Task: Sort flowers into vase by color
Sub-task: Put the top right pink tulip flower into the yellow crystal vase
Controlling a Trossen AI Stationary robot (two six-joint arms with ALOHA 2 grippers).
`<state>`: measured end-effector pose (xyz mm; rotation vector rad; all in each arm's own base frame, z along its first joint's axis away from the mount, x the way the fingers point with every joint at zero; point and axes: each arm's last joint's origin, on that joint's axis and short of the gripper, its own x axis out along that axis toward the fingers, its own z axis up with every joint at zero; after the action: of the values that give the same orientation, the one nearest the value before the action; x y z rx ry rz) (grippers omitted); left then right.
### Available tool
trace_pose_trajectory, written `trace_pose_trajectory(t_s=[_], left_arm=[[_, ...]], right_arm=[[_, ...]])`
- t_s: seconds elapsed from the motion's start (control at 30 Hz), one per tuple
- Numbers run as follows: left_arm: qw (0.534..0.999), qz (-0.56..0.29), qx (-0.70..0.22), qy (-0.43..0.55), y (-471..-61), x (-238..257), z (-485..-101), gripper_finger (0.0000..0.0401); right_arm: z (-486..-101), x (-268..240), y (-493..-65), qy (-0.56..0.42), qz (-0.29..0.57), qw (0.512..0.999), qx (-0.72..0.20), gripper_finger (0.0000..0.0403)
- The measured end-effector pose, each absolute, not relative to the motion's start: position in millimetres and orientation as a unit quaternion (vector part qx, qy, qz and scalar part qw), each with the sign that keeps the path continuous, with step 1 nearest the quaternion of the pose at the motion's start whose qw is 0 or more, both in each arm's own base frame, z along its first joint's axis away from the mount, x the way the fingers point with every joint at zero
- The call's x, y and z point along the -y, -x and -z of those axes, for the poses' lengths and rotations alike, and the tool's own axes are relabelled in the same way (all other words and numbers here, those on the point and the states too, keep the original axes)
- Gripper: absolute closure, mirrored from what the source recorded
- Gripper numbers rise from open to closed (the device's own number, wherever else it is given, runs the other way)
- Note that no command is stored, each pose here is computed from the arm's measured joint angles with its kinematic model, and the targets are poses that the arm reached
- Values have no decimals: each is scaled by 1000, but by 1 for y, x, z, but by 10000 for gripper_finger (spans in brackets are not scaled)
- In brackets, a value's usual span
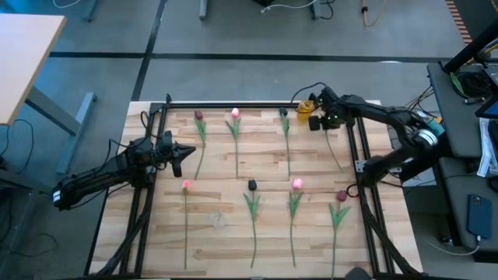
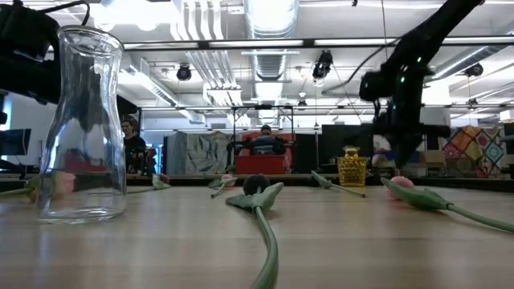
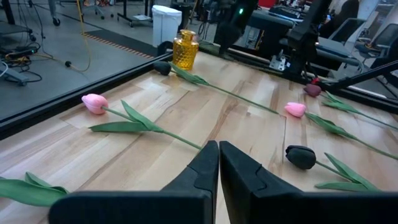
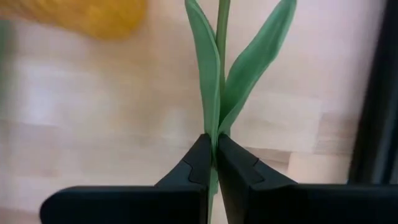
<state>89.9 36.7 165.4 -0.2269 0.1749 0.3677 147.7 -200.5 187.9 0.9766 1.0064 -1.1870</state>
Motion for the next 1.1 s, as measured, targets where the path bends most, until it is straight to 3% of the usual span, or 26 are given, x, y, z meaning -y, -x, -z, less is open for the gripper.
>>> trace_pose_trajectory(t_s=[0.23, 0.4, 0.53, 0.77, 1.1], left_arm=[[973, -182, -86, 112, -90, -37, -166, 401], [973, -182, -87, 112, -90, -37, -165, 401], [973, -182, -87, 112, -90, -37, -166, 401], [973, -182, -87, 112, -90, -37, -165, 401], [973, -182, -87, 112, -90, -37, -166, 401]], right_arm=[[-253, 175, -138, -375, 518, 710, -294, 390], [-306, 162, -138, -295, 485, 815, -113, 390], [-339, 161, -139, -209, 465, 860, 15, 390], [-346, 179, -151, -94, 495, 862, 53, 391], [-317, 212, -178, -71, 514, 854, 46, 391]])
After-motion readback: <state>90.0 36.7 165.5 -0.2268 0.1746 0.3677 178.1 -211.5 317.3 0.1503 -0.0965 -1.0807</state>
